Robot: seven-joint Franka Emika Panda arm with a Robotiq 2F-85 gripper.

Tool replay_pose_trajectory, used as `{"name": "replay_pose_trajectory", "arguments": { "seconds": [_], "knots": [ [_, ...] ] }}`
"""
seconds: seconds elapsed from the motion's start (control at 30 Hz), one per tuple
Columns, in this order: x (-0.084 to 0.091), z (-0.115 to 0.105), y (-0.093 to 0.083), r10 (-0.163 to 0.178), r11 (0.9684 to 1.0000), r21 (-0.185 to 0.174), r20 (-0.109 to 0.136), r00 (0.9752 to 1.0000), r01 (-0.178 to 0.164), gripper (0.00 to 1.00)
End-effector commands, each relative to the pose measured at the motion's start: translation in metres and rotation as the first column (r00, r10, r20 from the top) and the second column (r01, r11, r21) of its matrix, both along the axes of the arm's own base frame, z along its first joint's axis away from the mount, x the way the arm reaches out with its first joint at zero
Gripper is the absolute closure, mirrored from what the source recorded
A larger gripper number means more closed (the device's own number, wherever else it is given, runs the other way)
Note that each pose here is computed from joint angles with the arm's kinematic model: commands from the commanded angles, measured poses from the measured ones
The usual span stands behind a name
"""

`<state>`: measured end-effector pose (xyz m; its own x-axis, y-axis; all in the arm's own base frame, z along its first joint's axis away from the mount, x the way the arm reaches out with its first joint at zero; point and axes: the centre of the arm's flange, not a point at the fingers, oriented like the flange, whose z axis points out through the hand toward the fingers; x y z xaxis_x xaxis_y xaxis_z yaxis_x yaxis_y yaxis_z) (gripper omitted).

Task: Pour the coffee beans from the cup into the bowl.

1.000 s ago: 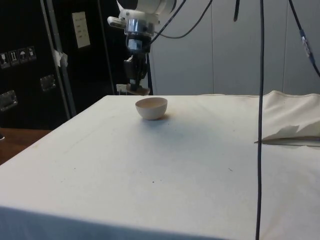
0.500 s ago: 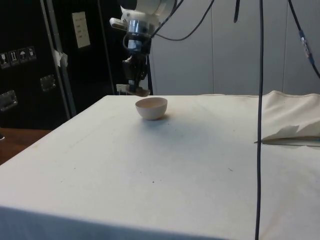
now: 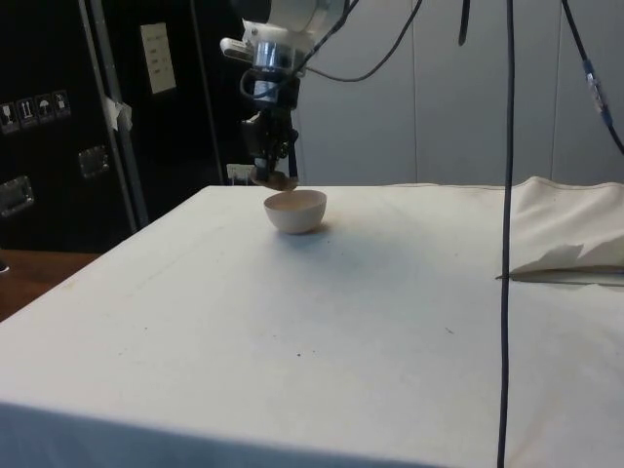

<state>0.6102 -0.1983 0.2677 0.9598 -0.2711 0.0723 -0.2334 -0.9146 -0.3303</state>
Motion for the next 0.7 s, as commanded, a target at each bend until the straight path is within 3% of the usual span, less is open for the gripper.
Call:
{"name": "replay_pose_trajectory", "arguments": {
  "seconds": [0.0, 0.13, 0.17, 0.2, 0.4, 0.47, 0.67],
  "knots": [
    [0.0004, 0.0008, 0.0005, -0.016, 0.9999, 0.001, 0.006, 0.9999, 0.016, 1.00],
    [0.0008, 0.0025, 0.0000, -0.035, 0.9993, 0.010, 0.008, 0.9993, 0.035, 1.00],
    [0.0005, 0.0008, -0.0007, -0.026, 0.9996, 0.008, 0.002, 0.9997, 0.026, 1.00],
    [0.0008, 0.0033, -0.0005, -0.045, 0.9989, 0.014, 0.009, 0.9989, 0.045, 1.00],
    [0.0014, 0.0057, -0.0015, -0.073, 0.9971, 0.022, 0.006, 0.9973, 0.073, 1.00],
    [0.0019, 0.0039, -0.0012, -0.063, 0.9978, 0.018, 0.000, 0.9980, 0.063, 1.00],
    [0.0011, 0.0084, -0.0037, -0.097, 0.9947, 0.035, 0.010, 0.9952, 0.097, 1.00]
  ]
}}
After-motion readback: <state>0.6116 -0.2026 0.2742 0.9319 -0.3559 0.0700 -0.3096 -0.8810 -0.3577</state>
